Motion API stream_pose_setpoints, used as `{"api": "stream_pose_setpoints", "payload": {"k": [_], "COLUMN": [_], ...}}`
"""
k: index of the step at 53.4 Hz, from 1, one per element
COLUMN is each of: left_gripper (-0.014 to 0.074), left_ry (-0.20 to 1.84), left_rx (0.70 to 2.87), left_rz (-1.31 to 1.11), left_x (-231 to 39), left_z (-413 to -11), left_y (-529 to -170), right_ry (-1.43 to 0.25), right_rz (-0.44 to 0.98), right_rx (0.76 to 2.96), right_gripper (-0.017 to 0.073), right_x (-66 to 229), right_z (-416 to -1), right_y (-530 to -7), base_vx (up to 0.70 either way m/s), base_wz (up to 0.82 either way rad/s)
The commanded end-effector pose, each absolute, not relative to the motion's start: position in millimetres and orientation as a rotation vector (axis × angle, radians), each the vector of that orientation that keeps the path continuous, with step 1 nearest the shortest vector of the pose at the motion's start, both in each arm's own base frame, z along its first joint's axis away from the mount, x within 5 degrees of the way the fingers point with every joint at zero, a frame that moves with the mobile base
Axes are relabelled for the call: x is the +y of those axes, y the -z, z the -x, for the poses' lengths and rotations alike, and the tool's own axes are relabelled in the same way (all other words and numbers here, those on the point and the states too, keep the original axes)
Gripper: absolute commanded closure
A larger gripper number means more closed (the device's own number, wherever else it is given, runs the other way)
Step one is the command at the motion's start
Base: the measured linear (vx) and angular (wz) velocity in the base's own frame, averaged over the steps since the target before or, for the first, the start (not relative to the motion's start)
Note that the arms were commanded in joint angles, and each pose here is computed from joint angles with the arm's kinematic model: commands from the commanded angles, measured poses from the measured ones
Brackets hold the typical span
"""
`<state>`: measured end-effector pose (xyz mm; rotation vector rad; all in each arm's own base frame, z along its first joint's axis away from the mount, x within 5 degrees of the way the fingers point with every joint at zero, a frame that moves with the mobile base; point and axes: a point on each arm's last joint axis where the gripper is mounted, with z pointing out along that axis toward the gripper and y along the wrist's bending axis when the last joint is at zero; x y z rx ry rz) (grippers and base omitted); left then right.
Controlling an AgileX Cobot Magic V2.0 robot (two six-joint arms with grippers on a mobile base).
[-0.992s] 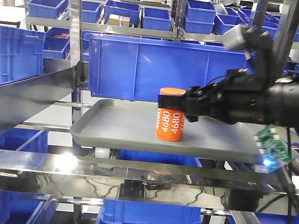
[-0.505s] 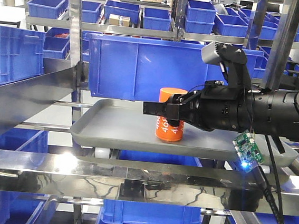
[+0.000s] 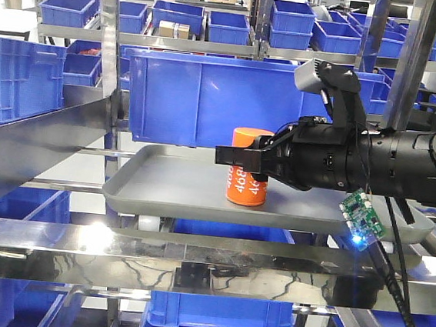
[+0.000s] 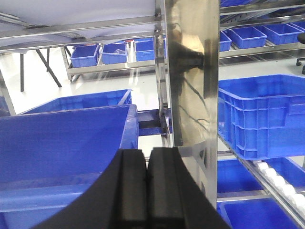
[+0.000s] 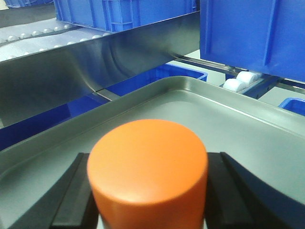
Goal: Grab orange capacitor from left shelf to right conveyor
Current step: 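Close the right gripper around the orange cylinder, then lift the orange cylinder off the tray and pull it back toward the robot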
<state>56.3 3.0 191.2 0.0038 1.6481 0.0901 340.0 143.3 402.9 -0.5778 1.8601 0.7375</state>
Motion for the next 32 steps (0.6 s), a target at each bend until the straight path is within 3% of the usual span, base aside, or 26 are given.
{"api": "stream_pose_setpoints", "payload": {"k": [1, 14, 32], "left_gripper": [0.0599, 0.0599, 0.0599], "left_ry": [-0.092, -0.092, -0.092], "left_rx": [1.586, 1.586, 1.586], "left_rz": [0.005, 0.005, 0.005], "left_x": [3.4, 3.4, 3.4], "left_z": [-56.8, -56.8, -56.8], "left_y": [-188.3, -188.3, -188.3], "right_ry": [-0.736, -0.667, -0.651], "right_rz": [0.537, 0.58, 0.655], "right_rx": [1.75, 1.655, 1.508], "right_gripper": [0.0225, 0.0225, 0.0225], "right_x": [138.7, 131.3, 113.3], "right_z": [-329.8, -308.5, -228.8], "right_y": [-434.3, -467.7, -517.5], "base_vx": [0.0, 0.0, 0.0], "base_wz": [0.0, 0.0, 0.0]}}
